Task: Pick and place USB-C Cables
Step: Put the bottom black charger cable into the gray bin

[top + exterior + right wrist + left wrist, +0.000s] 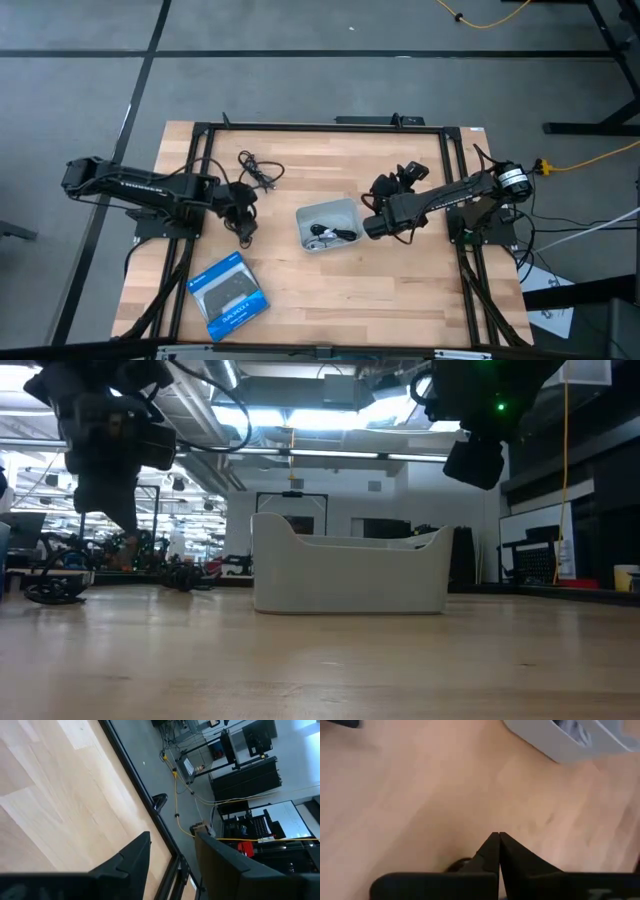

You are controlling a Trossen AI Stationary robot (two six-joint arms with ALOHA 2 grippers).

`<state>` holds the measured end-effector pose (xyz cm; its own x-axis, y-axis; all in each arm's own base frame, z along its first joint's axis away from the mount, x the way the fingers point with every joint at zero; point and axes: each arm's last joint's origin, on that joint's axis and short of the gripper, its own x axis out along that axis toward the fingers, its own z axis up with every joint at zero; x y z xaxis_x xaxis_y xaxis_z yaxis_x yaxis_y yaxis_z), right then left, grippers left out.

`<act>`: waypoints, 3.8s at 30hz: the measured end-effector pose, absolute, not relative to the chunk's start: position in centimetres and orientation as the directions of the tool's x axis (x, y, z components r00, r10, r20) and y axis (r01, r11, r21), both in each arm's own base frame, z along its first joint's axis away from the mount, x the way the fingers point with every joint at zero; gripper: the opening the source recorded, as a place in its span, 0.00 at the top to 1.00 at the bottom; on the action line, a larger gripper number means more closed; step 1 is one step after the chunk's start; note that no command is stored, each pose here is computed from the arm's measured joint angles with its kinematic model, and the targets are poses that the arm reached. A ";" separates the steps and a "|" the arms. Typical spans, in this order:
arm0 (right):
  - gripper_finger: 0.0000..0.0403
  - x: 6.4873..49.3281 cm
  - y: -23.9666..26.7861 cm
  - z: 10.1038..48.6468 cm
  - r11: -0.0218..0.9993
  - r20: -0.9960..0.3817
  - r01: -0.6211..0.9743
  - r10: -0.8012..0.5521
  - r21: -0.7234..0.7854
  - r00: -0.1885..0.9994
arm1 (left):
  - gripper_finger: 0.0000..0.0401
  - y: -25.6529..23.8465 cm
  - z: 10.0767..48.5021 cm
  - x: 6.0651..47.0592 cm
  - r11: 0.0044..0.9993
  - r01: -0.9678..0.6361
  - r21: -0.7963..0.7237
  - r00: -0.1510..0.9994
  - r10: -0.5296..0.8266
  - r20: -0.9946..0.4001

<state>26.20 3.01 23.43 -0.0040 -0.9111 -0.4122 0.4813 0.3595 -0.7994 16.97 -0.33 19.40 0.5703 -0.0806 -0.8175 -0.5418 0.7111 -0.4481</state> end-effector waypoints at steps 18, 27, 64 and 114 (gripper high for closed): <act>0.60 26.2 3.0 23.4 0.373 -0.434 0.479 -0.901 -0.794 -0.017 | 0.98 -0.2 19.5 17.2 0.817 -0.490 -0.304 0.592 0.056 -0.804; 0.60 26.2 3.0 23.4 0.373 -0.434 0.480 -0.901 -0.794 -0.017 | 0.78 -0.1 19.4 17.0 0.731 -0.599 -0.327 0.569 0.102 -0.816; 0.60 26.1 3.0 23.4 0.372 -0.433 0.475 -0.901 -0.797 -0.019 | 0.77 -4.2 15.6 18.5 0.596 -0.735 -0.324 0.393 -0.015 -0.919; 0.60 26.3 3.1 23.2 0.388 -0.459 0.497 -0.888 -0.776 -0.022 | 0.77 -5.8 16.6 19.0 0.568 -0.724 -0.391 0.474 -0.001 -0.880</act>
